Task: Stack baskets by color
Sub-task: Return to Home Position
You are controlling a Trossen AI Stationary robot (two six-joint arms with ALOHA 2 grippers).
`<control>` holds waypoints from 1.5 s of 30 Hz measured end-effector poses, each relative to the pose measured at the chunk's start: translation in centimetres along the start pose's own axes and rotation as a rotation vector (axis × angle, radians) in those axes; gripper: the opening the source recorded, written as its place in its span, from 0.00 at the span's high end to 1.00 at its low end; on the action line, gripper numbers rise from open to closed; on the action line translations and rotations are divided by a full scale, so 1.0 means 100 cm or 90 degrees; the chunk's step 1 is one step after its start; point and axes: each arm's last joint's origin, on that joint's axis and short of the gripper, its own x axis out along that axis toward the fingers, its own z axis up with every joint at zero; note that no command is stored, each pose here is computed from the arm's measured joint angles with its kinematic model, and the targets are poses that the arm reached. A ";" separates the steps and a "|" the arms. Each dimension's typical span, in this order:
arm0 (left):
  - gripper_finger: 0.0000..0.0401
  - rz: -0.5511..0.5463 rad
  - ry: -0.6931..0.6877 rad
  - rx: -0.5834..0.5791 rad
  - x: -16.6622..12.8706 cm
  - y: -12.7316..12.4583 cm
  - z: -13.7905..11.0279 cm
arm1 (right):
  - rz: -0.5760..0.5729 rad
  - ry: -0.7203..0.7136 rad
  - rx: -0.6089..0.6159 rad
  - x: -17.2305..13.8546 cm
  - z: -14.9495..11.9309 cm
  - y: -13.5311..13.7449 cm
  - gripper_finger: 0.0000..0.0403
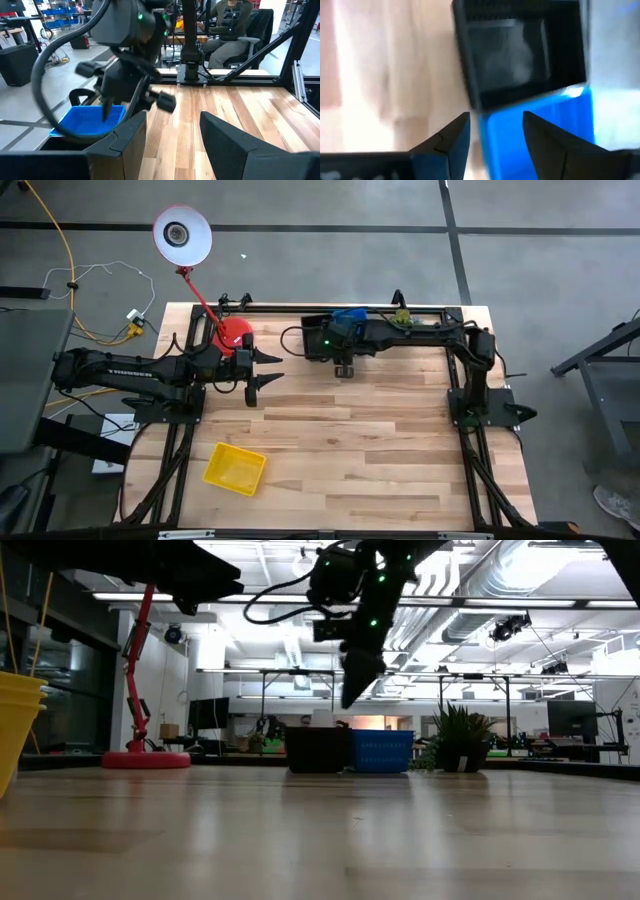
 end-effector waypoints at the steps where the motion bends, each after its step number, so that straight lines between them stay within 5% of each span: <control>1: 0.56 0.000 0.000 0.000 0.000 0.000 0.000 | 0.007 0.011 0.008 -0.005 -0.003 0.000 0.58; 12: 0.56 -0.008 0.025 -0.017 0.000 0.000 -0.004 | 0.111 0.058 0.061 -0.029 -0.024 0.003 0.74; 18: 0.56 -0.011 0.062 -0.016 0.000 -0.001 -0.009 | 0.129 0.036 0.107 -0.032 -0.079 0.025 0.83; 33: 0.56 -0.009 0.032 -0.036 0.000 -0.001 -0.005 | 0.103 -0.551 0.222 -0.075 -0.186 0.075 0.99; 45: 0.56 0.002 0.005 -0.007 0.017 -0.001 -0.007 | 0.095 -0.630 0.196 -0.079 -0.203 0.079 1.00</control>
